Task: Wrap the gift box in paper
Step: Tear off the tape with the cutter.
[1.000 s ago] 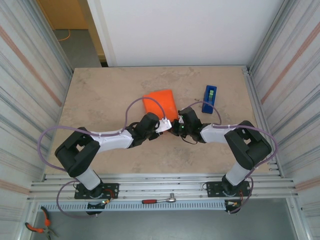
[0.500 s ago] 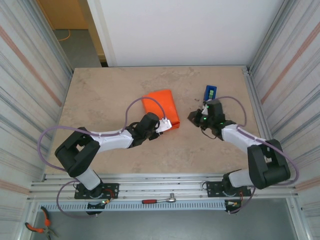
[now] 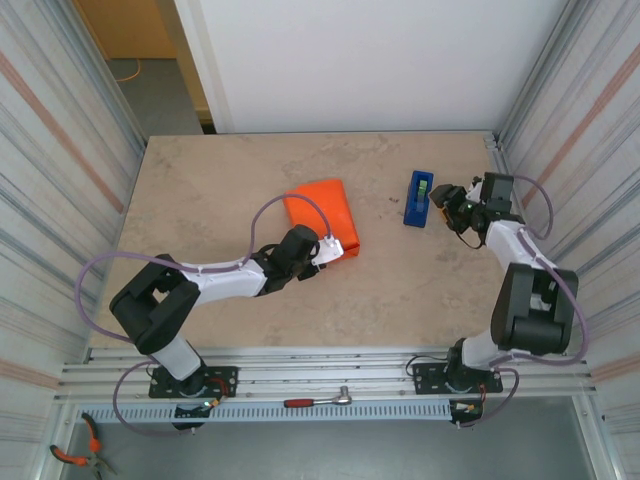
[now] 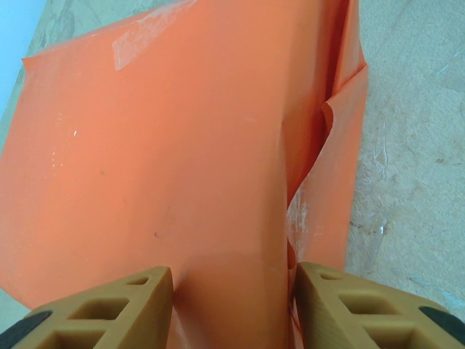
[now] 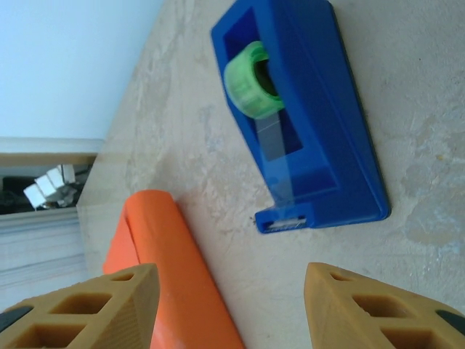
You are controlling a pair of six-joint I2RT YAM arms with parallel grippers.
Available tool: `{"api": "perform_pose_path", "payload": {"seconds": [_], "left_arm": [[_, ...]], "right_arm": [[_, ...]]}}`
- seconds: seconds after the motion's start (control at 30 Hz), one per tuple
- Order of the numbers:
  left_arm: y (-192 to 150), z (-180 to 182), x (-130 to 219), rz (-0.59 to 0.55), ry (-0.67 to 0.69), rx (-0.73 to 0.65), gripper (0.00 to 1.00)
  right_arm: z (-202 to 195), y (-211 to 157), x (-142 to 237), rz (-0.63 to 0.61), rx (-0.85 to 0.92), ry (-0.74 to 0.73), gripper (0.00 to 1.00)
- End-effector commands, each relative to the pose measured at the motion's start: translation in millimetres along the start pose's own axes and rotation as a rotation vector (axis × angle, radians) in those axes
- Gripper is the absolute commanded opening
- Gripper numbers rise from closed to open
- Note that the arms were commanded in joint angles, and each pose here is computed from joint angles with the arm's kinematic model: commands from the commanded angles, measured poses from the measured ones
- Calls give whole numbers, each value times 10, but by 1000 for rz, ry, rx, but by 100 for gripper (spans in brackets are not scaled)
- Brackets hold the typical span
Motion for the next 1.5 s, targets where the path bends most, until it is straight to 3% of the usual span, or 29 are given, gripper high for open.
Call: {"api": "perform_pose_path", "payload": {"seconds": [0.0, 0.27, 0.43, 0.9, 1.47], "left_arm": [[-26, -86, -18, 13, -37, -6, 48], [-27, -93, -20, 12, -38, -6, 48], [-26, -106, -34, 10, -44, -4, 48], [-27, -117, -34, 10, -47, -3, 48], [-19, -132, -35, 8, -51, -6, 48]], "right_arm": [[92, -10, -109, 89, 3, 47, 54], [3, 110, -310, 128, -28, 57, 50], [-30, 146, -389, 142, -45, 78, 40], [-87, 245, -594, 160, -62, 76, 40], [-190, 214, -726, 207, -109, 94, 33]]}}
Point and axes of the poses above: each hand's point on the last joint's axis, 136 mm out from that joint toward the fingers, its own x axis back along the fingers, its own z axis along the line the jaws close on, y = z × x, the point moved 2 cm from there along x, back along the fingers, and after that the axes turned 14 degrees about -x, right-handed, at the moved point
